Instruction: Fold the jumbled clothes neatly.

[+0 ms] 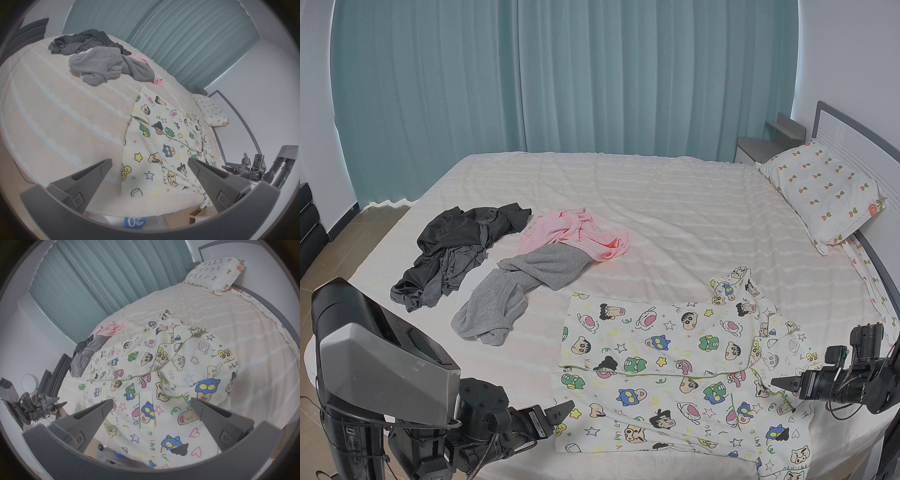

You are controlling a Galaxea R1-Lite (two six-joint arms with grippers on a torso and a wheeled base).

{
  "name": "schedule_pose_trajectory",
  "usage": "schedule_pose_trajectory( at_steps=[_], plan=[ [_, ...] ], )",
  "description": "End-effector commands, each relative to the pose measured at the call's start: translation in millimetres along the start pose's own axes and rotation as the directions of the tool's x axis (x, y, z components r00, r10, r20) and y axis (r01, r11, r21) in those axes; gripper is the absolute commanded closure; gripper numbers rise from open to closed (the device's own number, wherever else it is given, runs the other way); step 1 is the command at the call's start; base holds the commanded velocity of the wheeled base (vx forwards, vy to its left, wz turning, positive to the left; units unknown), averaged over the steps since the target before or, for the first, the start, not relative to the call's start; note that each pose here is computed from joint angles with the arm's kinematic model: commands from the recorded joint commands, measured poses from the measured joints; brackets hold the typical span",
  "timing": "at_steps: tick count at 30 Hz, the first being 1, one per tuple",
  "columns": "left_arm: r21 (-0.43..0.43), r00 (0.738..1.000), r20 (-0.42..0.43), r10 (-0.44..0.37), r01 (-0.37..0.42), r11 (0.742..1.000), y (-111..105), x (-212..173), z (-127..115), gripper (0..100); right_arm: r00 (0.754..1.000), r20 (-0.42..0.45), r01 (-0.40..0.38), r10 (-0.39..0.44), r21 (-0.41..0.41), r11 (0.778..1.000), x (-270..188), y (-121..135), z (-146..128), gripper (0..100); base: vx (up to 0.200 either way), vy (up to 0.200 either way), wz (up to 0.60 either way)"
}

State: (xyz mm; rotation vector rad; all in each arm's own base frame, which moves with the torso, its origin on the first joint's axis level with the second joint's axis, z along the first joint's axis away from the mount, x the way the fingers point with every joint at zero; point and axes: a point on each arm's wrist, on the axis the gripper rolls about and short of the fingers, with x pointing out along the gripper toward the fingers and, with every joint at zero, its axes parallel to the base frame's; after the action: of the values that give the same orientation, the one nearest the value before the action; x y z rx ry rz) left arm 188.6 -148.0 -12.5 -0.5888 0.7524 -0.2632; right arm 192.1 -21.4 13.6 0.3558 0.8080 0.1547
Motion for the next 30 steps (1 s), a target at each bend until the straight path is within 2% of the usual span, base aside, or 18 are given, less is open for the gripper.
schedule_pose_trajectory(
  at_steps=[1, 9, 14, 17, 19, 22, 24, 28, 30],
  plan=[
    [0.005, 1.0, -0.017, -0.01, 0.01, 1.0, -2, 2, -6, 0, 1.0, -0.024, 0.012, -0.012, 0.008, 1.0, -1, -4, -5, 0, -0.2, 0.0, 0.0],
    [0.036, 0.997, -0.071, 0.019, -0.017, 0.999, 3, 9, -21, 0, 0.999, -0.029, 0.014, -0.013, 0.007, 1.0, -1, -5, -6, 0, -0.2, 0.0, 0.0],
    [0.058, 0.995, -0.093, 0.041, -0.036, 0.998, 6, 16, -30, 0, 1.0, -0.027, 0.015, -0.016, -0.006, 1.0, -1, -5, -6, 0, 0.0, 0.0, 0.0],
    [0.056, 0.997, -0.07, 0.021, -0.017, 0.998, 1, 24, -28, 0, 0.999, -0.026, 0.018, -0.019, -0.007, 1.0, -1, -6, -6, 0, 0.0, 0.0, 0.0],
    [0.084, 1.0, -0.026, 0.008, -0.006, 0.996, -2, 36, -24, 0, 0.999, -0.027, 0.021, -0.021, -0.006, 1.0, -1, -6, -6, 0, 0.0, 0.0, 0.0],
    [0.184, 0.999, -0.029, 0.028, -0.022, 0.983, 2, 51, -27, 0, 0.999, -0.028, 0.021, -0.021, -0.005, 1.0, -1, -6, -7, 0, 0.0, 0.0, 0.0],
    [0.219, 0.998, -0.023, 0.052, -0.046, 0.975, 6, 60, -25, 0, 0.999, -0.028, 0.022, -0.022, -0.006, 1.0, -1, -7, -6, 0, 0.0, 0.0, 0.0],
    [0.23, 0.996, -0.027, 0.084, -0.076, 0.97, 7, 69, -20, 0, 0.999, -0.026, 0.02, -0.02, -0.006, 1.0, -1, -6, -6, 0, 0.0, 0.0, 0.0],
    [0.27, 0.989, -0.041, 0.142, -0.126, 0.955, 13, 82, -13, 0, 0.999, -0.028, 0.019, -0.019, -0.007, 1.0, -1, -6, -6, 0, 0.0, 0.0, 0.0]
  ],
)
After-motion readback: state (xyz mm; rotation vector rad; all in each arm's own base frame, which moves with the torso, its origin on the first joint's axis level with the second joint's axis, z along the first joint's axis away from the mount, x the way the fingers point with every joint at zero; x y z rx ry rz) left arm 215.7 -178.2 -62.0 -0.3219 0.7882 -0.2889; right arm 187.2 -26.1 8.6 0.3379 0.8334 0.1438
